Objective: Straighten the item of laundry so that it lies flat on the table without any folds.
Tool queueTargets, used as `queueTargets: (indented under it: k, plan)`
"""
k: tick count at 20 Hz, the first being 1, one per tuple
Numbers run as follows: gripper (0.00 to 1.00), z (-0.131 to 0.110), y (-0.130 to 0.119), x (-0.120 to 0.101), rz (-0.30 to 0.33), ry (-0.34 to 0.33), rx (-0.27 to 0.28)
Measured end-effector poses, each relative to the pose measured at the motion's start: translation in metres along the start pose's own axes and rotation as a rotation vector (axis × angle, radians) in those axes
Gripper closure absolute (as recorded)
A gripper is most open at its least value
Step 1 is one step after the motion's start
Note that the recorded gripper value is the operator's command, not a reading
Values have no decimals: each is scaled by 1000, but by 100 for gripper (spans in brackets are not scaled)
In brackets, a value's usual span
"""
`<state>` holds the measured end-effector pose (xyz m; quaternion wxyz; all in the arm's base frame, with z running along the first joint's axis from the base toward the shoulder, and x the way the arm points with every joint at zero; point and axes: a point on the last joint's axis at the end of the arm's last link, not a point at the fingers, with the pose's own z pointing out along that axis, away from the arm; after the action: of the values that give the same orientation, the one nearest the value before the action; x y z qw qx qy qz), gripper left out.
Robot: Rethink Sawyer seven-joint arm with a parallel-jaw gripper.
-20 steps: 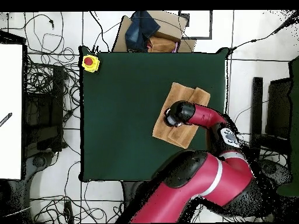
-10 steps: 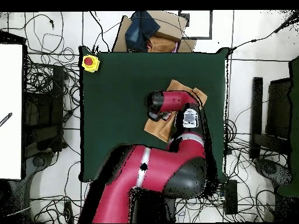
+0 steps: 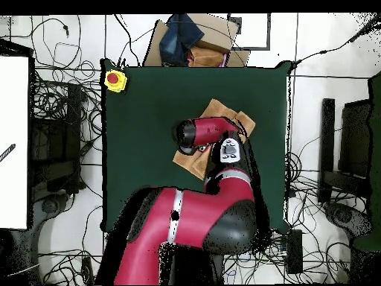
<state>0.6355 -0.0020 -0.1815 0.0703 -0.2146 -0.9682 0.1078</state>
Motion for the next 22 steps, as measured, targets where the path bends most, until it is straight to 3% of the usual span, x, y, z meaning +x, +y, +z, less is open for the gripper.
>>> queueTargets:
  k: [3, 7, 13, 22]
  plan:
    - [100, 1, -13, -2, 45, 8, -77]
    - [100, 2, -20, -2, 76, 13, -127]
    - [100, 3, -26, -3, 112, 22, -183]
    - [100, 3, -26, -5, 127, 32, -210]
